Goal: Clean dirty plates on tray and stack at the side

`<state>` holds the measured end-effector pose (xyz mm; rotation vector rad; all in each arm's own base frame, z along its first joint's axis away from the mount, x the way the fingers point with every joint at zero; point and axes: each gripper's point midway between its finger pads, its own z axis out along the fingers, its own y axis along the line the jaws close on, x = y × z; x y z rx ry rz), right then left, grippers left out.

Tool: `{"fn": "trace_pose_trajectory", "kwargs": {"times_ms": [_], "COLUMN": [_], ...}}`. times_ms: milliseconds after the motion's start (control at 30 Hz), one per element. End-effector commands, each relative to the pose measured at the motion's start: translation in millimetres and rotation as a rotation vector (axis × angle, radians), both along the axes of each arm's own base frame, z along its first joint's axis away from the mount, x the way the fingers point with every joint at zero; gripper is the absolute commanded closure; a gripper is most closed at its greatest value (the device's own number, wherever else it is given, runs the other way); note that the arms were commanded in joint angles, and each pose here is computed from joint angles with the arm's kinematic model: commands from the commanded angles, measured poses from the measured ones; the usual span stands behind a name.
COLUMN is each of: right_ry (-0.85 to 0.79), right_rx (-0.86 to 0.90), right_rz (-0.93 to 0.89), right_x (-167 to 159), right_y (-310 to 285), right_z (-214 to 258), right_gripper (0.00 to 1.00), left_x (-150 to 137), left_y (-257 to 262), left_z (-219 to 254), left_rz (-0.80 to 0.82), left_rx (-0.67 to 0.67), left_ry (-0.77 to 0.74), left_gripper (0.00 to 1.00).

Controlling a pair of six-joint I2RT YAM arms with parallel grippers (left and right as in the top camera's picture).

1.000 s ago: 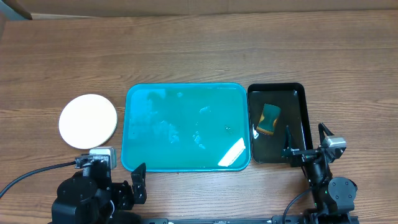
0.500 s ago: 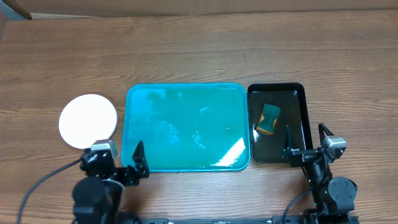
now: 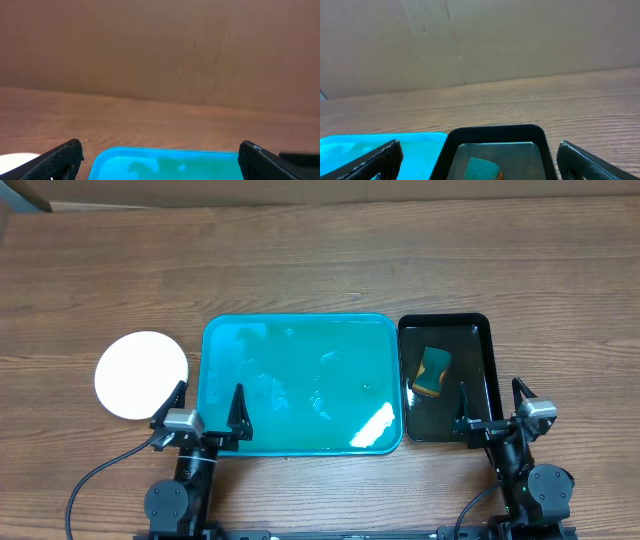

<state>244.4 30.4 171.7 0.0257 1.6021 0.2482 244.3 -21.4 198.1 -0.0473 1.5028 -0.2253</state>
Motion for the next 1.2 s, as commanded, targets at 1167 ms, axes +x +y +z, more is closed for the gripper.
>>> {"fn": "trace_pose_trajectory", "kwargs": {"times_ms": [1167], "right_ry": [-0.005], "right_rx": [-0.003], "right_rz": [-0.004], "right_x": [0], "right_y": [-1], "right_z": [-1], "right_gripper": [0.00], "left_x": [1], "left_y": [-3], "left_z": [-40], "left_rz": [-0.018], "left_rx": [0.076], "left_ry": [0.133], "left_gripper": [0.00]}}
